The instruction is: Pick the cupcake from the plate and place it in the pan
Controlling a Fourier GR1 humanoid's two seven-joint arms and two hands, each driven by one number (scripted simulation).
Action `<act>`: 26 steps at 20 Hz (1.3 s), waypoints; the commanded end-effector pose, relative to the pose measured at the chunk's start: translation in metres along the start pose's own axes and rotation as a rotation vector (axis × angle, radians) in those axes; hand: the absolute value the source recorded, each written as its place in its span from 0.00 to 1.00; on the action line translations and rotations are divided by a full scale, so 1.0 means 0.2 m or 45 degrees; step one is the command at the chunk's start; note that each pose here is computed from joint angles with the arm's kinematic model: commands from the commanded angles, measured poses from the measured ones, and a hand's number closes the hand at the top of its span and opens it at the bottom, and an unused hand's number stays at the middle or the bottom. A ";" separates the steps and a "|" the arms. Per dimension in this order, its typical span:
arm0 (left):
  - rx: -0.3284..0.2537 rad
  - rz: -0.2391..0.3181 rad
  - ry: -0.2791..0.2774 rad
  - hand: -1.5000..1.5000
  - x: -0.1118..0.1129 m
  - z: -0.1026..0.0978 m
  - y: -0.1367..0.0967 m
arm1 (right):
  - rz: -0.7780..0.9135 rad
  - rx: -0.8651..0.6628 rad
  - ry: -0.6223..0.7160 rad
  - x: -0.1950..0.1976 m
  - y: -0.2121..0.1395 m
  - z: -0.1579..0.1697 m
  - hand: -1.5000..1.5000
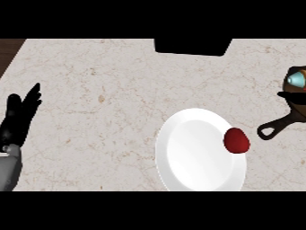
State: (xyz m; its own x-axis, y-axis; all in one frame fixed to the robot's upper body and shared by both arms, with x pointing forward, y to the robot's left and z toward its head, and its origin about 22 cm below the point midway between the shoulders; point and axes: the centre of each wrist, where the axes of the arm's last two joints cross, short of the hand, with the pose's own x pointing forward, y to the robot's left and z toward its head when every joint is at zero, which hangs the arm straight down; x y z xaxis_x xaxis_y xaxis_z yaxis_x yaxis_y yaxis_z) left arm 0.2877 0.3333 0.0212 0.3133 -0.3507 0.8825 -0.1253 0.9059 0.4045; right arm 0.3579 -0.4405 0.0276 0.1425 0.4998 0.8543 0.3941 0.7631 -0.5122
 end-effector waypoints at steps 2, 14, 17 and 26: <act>0.008 -0.004 0.000 0.50 0.00 0.00 0.01 | -0.117 -0.138 -0.040 0.00 -0.07 -0.01 0.00; 0.052 0.009 0.051 0.50 -0.12 0.03 0.08 | -0.221 -0.416 0.069 -0.11 -0.70 0.09 0.00; 0.061 0.002 0.059 0.50 -0.04 0.01 0.05 | -0.264 -0.447 0.034 -0.17 -0.82 0.16 0.00; 0.072 0.013 0.044 0.50 -0.12 0.08 0.02 | -0.278 -0.398 0.041 -0.33 -1.22 0.47 0.00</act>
State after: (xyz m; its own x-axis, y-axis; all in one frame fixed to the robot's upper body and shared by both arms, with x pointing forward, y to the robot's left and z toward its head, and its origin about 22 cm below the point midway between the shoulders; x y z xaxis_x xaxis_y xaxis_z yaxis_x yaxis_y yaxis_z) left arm 0.2701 0.3443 0.0096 0.3481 -0.3326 0.8765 -0.1750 0.8955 0.4093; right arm 0.1968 -0.6096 0.0919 0.0569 0.3275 0.9431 0.6812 0.6779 -0.2765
